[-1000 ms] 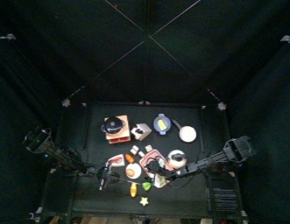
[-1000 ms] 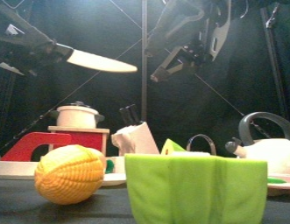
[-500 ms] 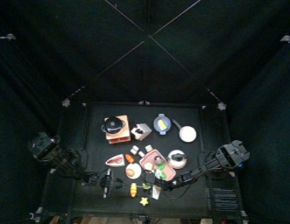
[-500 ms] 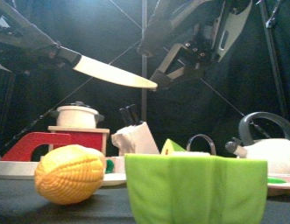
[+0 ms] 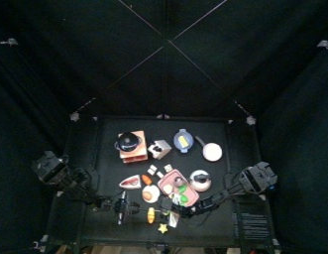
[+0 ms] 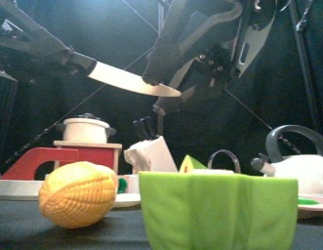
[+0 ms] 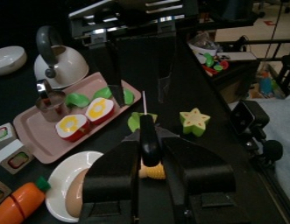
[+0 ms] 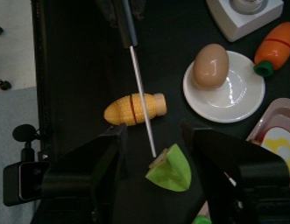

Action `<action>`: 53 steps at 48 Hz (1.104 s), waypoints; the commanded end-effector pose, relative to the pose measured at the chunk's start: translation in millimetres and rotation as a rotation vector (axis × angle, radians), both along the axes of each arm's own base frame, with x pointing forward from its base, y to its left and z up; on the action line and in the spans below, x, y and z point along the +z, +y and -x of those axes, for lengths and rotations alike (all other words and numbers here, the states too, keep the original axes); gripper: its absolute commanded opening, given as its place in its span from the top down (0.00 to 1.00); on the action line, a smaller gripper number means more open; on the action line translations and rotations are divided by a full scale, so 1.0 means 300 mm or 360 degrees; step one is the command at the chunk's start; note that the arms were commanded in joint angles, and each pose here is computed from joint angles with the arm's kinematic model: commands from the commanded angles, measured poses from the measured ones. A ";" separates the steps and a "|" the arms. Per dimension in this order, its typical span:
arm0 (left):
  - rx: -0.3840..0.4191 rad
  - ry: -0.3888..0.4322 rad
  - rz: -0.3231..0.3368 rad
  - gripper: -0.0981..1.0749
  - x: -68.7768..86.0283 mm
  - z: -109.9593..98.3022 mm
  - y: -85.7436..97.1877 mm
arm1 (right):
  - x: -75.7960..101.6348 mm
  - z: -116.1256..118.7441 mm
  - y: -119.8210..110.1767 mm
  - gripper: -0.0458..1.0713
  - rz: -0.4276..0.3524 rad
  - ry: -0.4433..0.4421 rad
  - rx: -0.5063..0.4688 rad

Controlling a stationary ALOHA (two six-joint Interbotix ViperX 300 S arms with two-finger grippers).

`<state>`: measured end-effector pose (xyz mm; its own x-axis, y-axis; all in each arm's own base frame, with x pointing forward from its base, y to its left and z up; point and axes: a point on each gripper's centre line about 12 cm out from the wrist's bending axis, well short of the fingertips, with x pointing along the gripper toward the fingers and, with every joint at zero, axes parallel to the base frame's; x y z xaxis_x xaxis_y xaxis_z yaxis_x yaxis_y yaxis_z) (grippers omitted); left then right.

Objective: Grasp pairing knife with both hands

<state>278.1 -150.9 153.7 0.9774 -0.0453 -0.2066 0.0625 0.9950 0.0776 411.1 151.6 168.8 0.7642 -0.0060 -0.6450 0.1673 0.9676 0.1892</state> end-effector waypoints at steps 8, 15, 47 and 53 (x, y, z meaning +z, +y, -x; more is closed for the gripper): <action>0.0005 -0.0023 0.0026 0.44 0.012 -0.015 -0.016 | 0.052 -0.014 0.005 0.37 -0.0030 -0.0059 0.0000; 0.0021 -0.0004 0.0025 0.44 0.000 -0.016 -0.015 | 0.047 -0.016 0.008 0.44 -0.0037 -0.0054 0.0004; -0.0029 0.0134 -0.0018 0.44 -0.086 0.010 -0.068 | -0.002 -0.031 0.027 0.54 -0.0044 -0.0017 0.0046; -0.0030 0.0152 -0.0025 0.44 -0.099 0.004 -0.075 | -0.009 -0.036 0.037 0.54 -0.0068 -0.0016 0.0075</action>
<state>274.3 -167.5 119.7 0.9481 -0.0489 -0.3142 0.0836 0.9917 0.0979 416.8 159.5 150.0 0.7438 0.0335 -0.6676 0.1366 0.9700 0.2009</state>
